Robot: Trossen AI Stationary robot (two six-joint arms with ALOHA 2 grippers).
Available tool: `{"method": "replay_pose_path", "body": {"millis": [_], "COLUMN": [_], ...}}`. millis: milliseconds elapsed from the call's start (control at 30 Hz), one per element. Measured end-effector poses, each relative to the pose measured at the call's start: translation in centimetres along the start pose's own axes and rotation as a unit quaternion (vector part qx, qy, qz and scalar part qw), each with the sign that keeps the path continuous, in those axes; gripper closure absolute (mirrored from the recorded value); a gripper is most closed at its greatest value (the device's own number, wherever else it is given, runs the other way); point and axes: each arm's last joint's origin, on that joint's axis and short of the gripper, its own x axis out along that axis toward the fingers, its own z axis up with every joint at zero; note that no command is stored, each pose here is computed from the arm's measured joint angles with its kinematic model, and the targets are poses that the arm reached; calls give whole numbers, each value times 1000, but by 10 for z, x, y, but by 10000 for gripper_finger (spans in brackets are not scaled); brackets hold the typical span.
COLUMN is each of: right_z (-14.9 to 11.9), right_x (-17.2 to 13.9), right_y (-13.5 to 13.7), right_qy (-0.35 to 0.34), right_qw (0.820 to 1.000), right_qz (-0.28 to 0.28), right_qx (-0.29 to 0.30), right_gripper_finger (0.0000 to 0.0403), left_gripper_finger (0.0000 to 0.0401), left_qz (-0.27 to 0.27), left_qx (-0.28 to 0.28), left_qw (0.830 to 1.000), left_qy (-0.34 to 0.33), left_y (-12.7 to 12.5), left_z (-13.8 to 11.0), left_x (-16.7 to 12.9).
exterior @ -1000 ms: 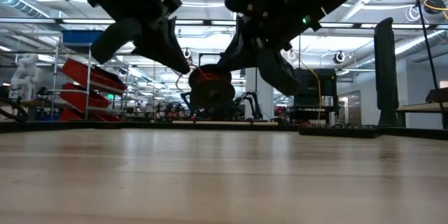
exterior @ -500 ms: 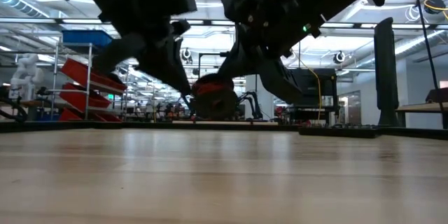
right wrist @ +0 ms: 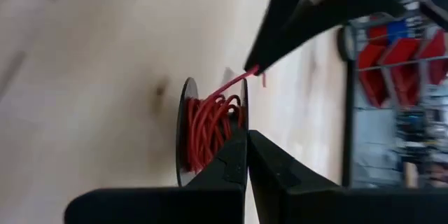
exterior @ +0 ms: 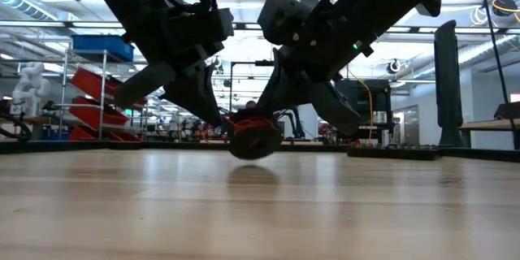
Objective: Coil cords
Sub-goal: Coil the red wire into the spool
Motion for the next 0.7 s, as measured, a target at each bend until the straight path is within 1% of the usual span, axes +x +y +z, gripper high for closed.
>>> {"method": "replay_pose_path", "body": {"millis": [100, 233, 400, 567, 700], "right_z": [-1, -4, -5, -9, -13], "right_x": [2, 2, 3, 13, 20], "right_y": [0, -1, 1, 11, 21], "right_qy": [-9, 13, 19, 34, 46], "right_qw": [999, 1000, 1000, 999, 999], "right_qz": [28, 3, 5, 8, 13], "right_qx": [13, 7, -7, -21, -26], "right_gripper_finger": [403, 403, 403, 403, 388], "left_gripper_finger": [401, 401, 401, 401, 401], "left_qz": [-13, -30, -35, -35, -36], "left_qx": [-4, -15, -33, -37, -37], "left_qw": [1000, 999, 999, 999, 998], "left_qy": [-1, -6, -15, -19, -21], "left_y": [2, 1, 1, 1, 1], "left_z": [0, 0, 2, 3, 3], "left_x": [1, 2, 1, 1, 1]}}
